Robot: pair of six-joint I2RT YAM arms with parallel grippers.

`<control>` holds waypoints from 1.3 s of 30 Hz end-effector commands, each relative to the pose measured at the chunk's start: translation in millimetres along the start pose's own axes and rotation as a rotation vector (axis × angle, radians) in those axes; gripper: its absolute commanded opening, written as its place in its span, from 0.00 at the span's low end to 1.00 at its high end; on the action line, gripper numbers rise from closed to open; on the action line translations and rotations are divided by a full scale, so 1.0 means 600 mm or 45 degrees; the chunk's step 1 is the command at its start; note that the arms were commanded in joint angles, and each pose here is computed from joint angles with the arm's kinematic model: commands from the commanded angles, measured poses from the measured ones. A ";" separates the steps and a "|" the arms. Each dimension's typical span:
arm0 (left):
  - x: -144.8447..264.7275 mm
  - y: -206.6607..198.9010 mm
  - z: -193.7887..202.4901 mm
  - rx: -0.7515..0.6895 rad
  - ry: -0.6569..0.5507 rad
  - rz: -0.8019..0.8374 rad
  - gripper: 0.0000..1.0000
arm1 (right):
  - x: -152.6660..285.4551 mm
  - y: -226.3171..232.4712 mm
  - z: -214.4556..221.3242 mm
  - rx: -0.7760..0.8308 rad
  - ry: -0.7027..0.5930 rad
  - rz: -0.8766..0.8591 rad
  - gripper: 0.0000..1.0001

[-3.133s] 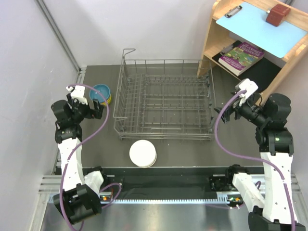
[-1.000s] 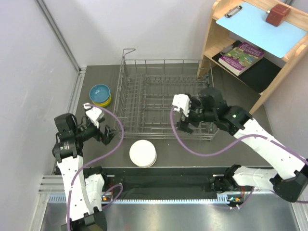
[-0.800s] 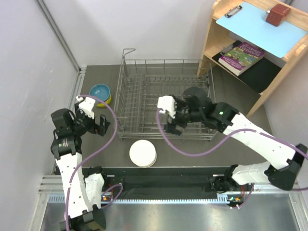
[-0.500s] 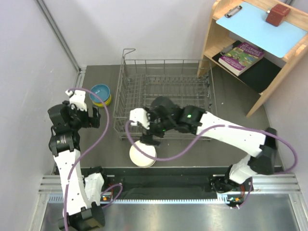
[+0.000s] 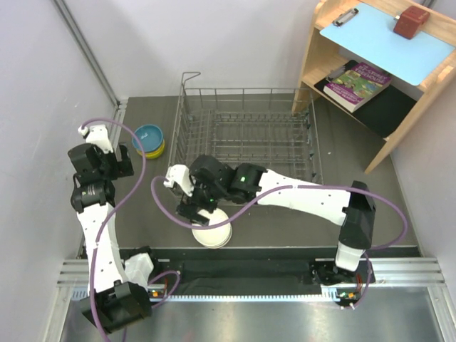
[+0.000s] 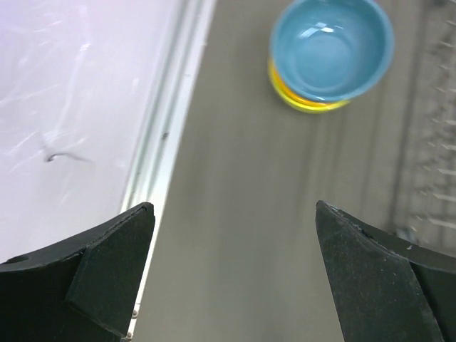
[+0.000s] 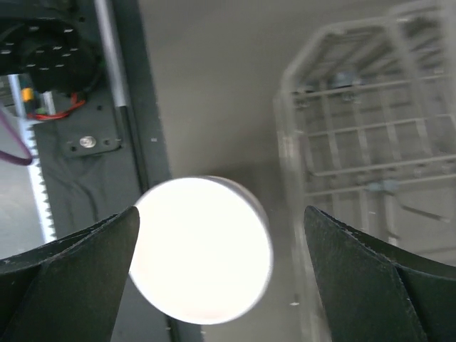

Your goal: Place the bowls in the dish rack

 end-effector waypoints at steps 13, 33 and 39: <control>-0.005 0.021 -0.045 0.056 -0.157 -0.128 0.99 | -0.058 0.114 -0.005 0.003 0.048 0.029 0.84; -0.015 0.024 -0.043 0.032 -0.149 -0.130 0.99 | -0.101 0.143 0.026 -0.070 0.137 0.134 0.56; -0.019 0.025 -0.040 0.026 -0.143 -0.129 0.99 | -0.101 0.154 0.030 -0.037 0.155 0.160 0.52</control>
Point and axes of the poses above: each gripper's point midway between its finger pads, its own x axis back along the fingers, its own y axis along the line the jaws close on, z = x × y, the point moved 9 cm from there along x, back along the fingers, and after that the axes turned 12 degrees about x, right-handed, at the moved point
